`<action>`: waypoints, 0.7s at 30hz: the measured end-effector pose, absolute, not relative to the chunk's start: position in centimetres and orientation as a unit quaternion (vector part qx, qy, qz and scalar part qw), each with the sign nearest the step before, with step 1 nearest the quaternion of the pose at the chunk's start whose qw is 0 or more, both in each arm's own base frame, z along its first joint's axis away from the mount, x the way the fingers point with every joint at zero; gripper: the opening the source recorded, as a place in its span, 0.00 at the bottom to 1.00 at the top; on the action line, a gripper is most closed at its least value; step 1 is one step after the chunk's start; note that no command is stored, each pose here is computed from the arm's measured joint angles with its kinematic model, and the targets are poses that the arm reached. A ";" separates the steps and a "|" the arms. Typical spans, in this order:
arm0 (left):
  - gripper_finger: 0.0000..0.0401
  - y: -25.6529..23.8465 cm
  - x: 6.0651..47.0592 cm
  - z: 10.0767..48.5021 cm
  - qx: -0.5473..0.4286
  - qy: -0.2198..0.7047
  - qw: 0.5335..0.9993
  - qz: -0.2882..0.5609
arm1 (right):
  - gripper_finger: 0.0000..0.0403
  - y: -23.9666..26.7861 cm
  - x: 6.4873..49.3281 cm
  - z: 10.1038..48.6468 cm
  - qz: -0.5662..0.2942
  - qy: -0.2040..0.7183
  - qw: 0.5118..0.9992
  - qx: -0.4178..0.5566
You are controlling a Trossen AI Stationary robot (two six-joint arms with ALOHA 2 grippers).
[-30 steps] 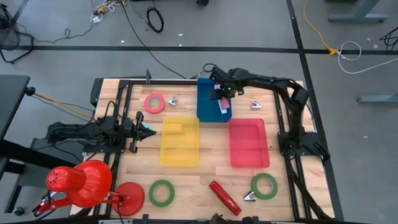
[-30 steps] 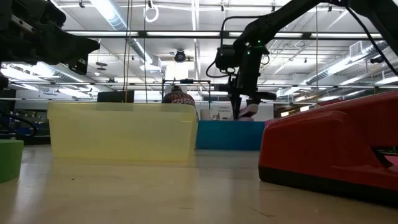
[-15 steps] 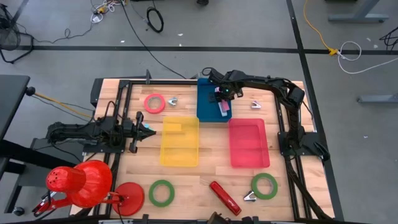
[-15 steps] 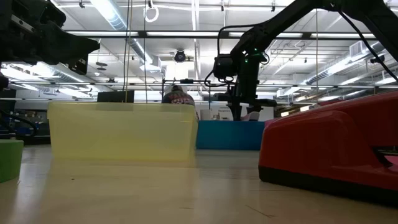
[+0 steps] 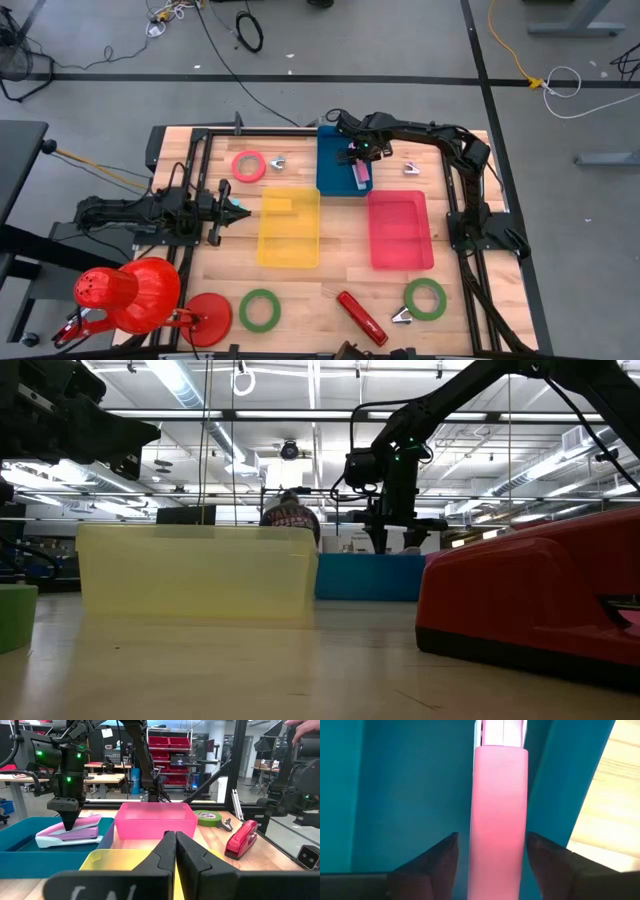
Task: Pick and place Stapler, Stapler remover, tape
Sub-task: Put the pink stapler into the blue bin, then put the purple staple remover into the red bin
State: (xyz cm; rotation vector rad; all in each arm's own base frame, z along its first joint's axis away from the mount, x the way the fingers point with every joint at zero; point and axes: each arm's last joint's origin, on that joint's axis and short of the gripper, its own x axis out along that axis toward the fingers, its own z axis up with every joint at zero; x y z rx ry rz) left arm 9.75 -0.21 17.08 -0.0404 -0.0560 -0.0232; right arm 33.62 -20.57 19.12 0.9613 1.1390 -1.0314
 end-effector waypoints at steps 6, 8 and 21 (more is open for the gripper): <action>0.04 -0.2 9.7 17.1 -0.020 -0.028 0.999 -0.012 | 0.62 -20.5 33.5 19.5 -0.447 0.493 0.619 0.417; 0.04 -0.2 9.7 17.1 -0.020 -0.028 0.999 -0.012 | 0.62 -20.4 33.3 20.2 -0.445 0.486 0.626 0.417; 0.04 -0.2 9.7 17.1 -0.020 -0.028 0.999 -0.012 | 0.62 -19.2 31.6 25.2 -0.426 0.459 0.669 0.400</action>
